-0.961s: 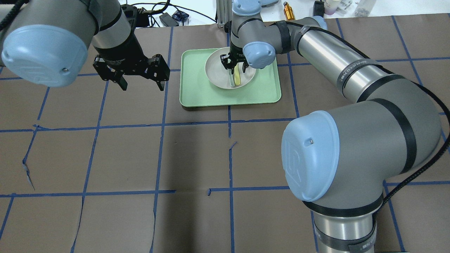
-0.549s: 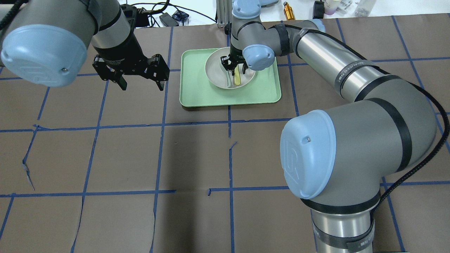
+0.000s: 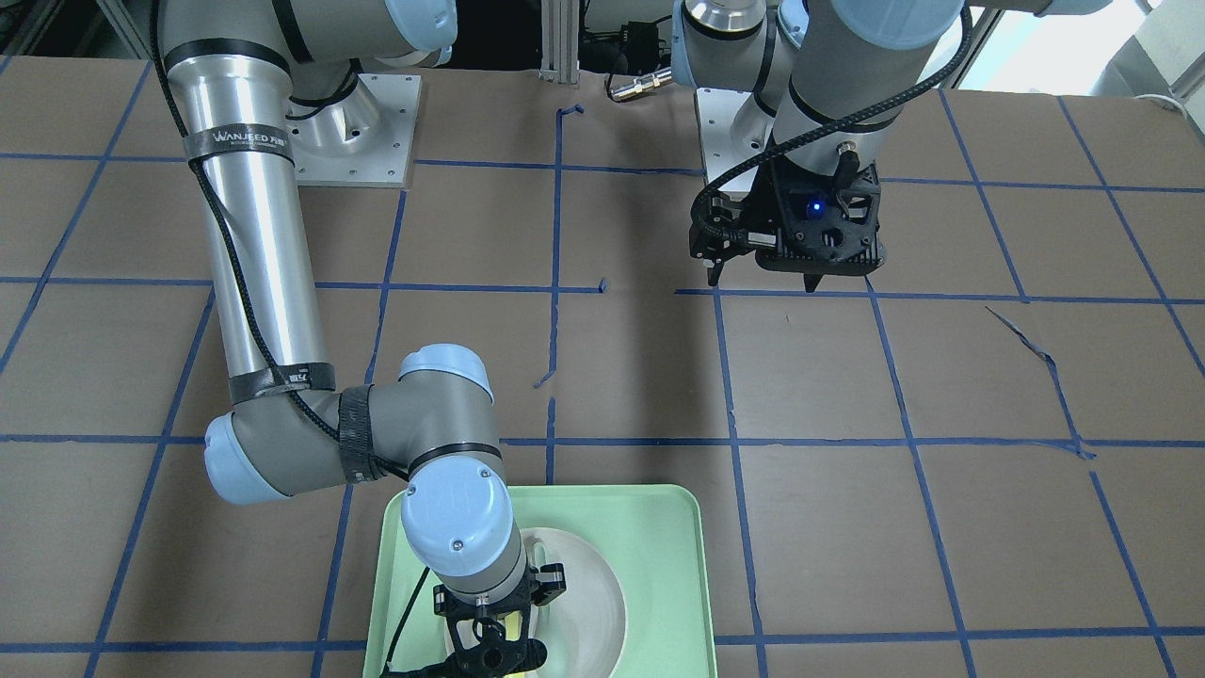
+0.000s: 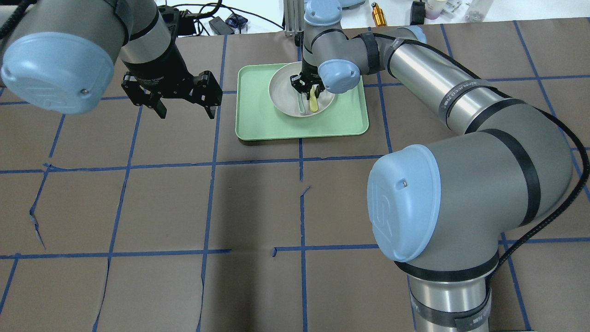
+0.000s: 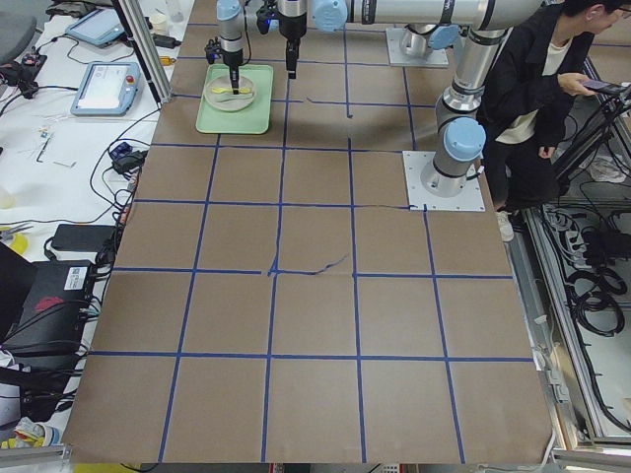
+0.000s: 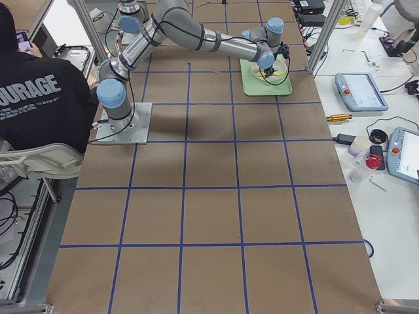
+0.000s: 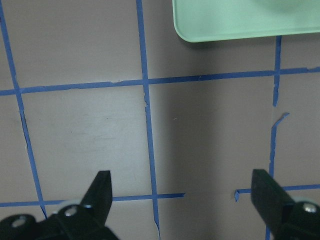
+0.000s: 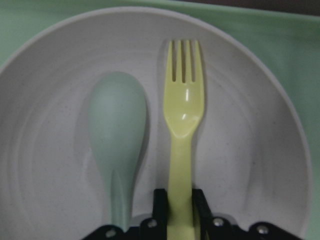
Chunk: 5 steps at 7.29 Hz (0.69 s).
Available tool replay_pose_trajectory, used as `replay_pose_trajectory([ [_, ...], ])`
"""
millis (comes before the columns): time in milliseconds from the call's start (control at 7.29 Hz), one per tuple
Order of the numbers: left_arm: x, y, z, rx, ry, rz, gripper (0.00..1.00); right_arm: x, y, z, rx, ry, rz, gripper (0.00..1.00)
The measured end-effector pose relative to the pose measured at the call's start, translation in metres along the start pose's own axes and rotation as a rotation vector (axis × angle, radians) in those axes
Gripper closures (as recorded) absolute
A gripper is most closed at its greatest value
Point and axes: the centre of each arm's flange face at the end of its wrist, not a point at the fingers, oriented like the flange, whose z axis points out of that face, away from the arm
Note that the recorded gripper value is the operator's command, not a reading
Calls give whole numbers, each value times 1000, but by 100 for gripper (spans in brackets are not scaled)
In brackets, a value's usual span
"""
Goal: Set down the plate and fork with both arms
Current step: 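Lift the fork out of the plate and lower it beside the plate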
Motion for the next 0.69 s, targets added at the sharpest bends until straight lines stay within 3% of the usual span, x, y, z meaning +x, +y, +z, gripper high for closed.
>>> replay_pose_trajectory([
  [686, 0, 0, 0, 1, 0, 0, 0, 29, 0, -65, 58, 1, 79, 100],
])
